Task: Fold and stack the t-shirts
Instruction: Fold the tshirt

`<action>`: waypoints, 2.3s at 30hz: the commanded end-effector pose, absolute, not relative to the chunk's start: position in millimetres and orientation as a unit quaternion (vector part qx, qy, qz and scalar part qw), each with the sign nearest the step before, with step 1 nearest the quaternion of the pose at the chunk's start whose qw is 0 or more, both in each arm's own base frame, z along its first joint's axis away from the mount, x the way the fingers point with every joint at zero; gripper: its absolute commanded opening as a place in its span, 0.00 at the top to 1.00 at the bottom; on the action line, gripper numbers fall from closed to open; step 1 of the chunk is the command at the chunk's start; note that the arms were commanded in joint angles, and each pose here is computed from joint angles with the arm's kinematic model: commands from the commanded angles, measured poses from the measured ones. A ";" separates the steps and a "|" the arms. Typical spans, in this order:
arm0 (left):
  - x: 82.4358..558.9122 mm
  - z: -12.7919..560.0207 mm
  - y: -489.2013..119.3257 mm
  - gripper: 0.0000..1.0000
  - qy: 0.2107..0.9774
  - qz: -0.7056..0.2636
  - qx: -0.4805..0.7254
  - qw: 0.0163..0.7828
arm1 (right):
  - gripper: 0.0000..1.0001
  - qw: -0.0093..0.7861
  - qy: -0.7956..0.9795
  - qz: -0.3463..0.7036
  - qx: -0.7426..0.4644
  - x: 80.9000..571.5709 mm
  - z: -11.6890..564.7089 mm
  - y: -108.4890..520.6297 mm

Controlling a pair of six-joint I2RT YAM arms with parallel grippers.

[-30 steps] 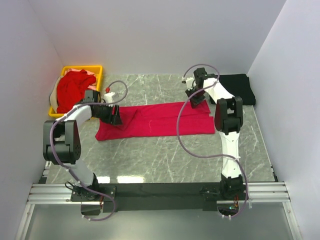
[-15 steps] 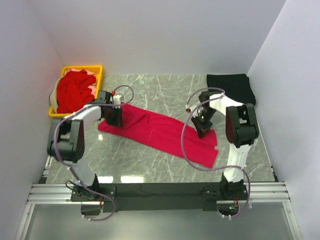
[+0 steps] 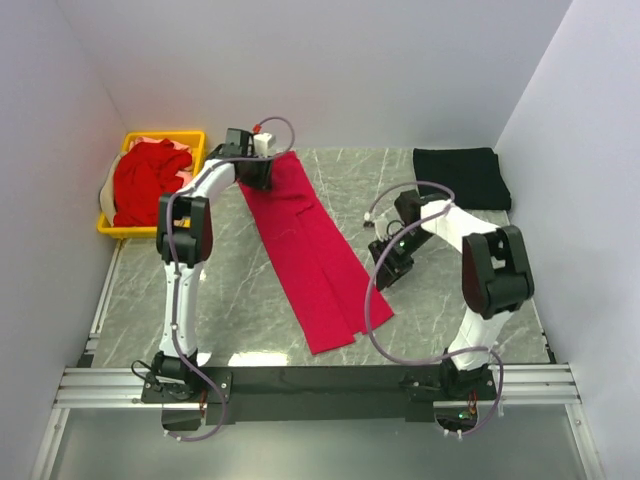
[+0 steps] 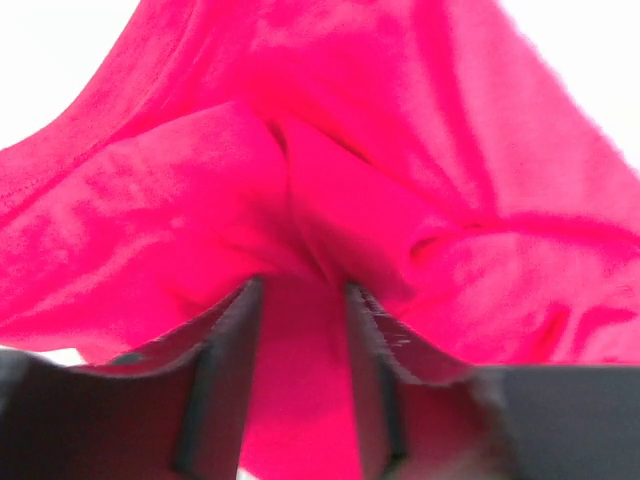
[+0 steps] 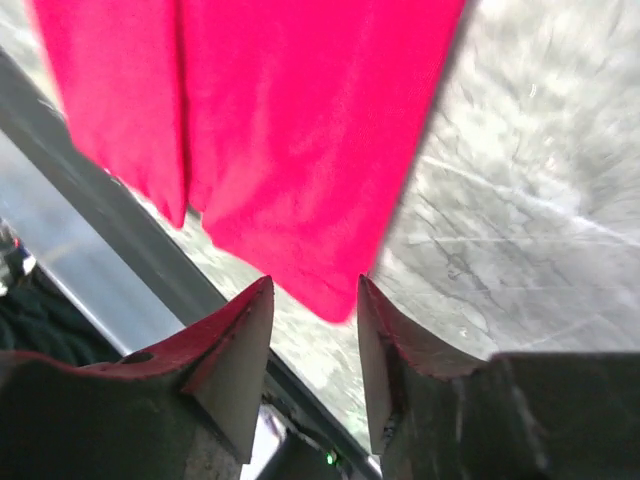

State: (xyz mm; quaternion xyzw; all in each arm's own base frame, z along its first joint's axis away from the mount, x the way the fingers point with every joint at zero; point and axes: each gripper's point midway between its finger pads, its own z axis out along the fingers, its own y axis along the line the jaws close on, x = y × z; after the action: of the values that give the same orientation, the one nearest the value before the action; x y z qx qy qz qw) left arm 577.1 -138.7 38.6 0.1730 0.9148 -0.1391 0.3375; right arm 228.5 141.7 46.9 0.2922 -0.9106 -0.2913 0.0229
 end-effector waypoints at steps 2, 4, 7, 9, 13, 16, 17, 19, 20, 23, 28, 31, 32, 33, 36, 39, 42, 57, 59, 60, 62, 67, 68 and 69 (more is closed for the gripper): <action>600.7 124.4 -178.2 0.50 0.851 -0.167 0.245 0.433 | 0.52 -0.118 -0.892 -0.303 0.313 274.9 102.2 154.3; 589.9 136.0 -179.8 0.49 0.842 -0.179 0.245 0.446 | 0.51 -0.150 -0.890 -0.284 0.323 292.5 105.0 155.6; 571.2 167.2 -174.5 0.53 0.833 -0.181 0.210 0.478 | 0.60 -0.146 -0.889 -0.286 0.326 310.4 98.2 169.8; 549.4 169.7 -174.8 0.54 0.843 -0.199 0.188 0.463 | 0.64 -0.141 -0.887 -0.297 0.326 317.5 97.3 182.6; 516.1 152.9 -174.2 0.58 0.867 -0.218 0.153 0.421 | 0.73 -0.121 -0.886 -0.306 0.326 321.8 74.7 203.8; 497.2 126.9 -170.3 0.61 0.881 -0.218 0.149 0.394 | 0.75 -0.092 -0.887 -0.308 0.331 312.8 57.0 212.8; 489.7 118.7 -170.2 0.62 0.885 -0.221 0.147 0.383 | 0.75 -0.087 -0.888 -0.308 0.331 310.7 53.3 214.4; 483.5 112.5 -170.8 0.63 0.888 -0.227 0.145 0.373 | 0.77 -0.075 -0.891 -0.304 0.329 303.6 41.5 215.0; 478.2 106.3 -171.9 0.63 0.891 -0.233 0.138 0.363 | 0.78 -0.068 -0.891 -0.303 0.330 299.1 38.1 217.1; 471.4 90.8 -174.9 0.64 0.900 -0.244 0.128 0.337 | 0.80 -0.043 -0.892 -0.309 0.328 281.9 27.2 221.4; 467.5 67.9 -182.4 0.65 0.910 -0.253 0.123 0.306 | 0.82 0.004 -0.878 -0.346 0.330 238.2 18.8 237.3; 467.7 48.5 -191.7 0.65 0.916 -0.247 0.130 0.288 | 0.83 0.025 -0.865 -0.377 0.330 217.3 23.7 253.2; 470.0 46.7 -194.6 0.65 0.918 -0.247 0.133 0.282 | 0.82 0.027 -0.862 -0.385 0.328 214.7 26.5 256.5; 471.7 40.1 -196.1 0.65 0.920 -0.243 0.133 0.275 | 0.81 0.022 -0.858 -0.395 0.328 215.1 31.5 260.4; 480.5 19.0 -206.5 0.66 0.924 -0.249 0.138 0.254 | 0.76 0.007 -0.846 -0.417 0.332 217.2 47.0 266.0; 498.4 3.5 -217.5 0.66 0.923 -0.254 0.141 0.251 | 0.68 -0.015 -0.841 -0.426 0.333 223.1 56.0 266.1; 525.6 13.6 -223.7 0.66 0.915 -0.251 0.145 0.281 | 0.65 -0.036 -0.845 -0.421 0.329 235.0 60.0 263.1; 537.4 41.4 -210.9 0.50 0.906 -0.249 0.176 0.293 | 0.64 -0.081 -0.863 -0.375 0.328 276.9 69.1 247.1; 511.7 67.7 -203.8 0.45 0.896 -0.265 0.183 0.305 | 0.64 -0.085 -0.864 -0.372 0.329 276.6 69.8 247.1; 504.5 80.0 -202.6 0.44 0.888 -0.272 0.189 0.318 | 0.64 -0.087 -0.863 -0.373 0.330 275.4 70.9 247.4; 486.9 119.3 -197.0 0.38 0.866 -0.281 0.203 0.360 | 0.66 -0.093 -0.863 -0.370 0.330 275.9 70.5 248.6; 435.6 146.6 -185.7 0.38 0.852 -0.287 0.230 0.372 | 0.69 -0.082 -0.862 -0.366 0.341 270.5 59.8 260.1; 426.2 147.6 -185.2 0.38 0.851 -0.292 0.236 0.368 | 0.70 -0.077 -0.861 -0.364 0.347 267.2 57.1 263.9; 419.2 147.8 -182.7 0.38 0.851 -0.293 0.237 0.367 | 0.70 -0.069 -0.862 -0.363 0.348 264.5 50.1 265.1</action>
State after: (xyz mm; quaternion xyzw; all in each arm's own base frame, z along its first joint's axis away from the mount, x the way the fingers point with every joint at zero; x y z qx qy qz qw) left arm 437.1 -177.0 127.1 0.1946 0.8769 -0.2740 0.3437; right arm 265.0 253.4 49.3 0.3301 -0.8685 -0.3653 -0.0583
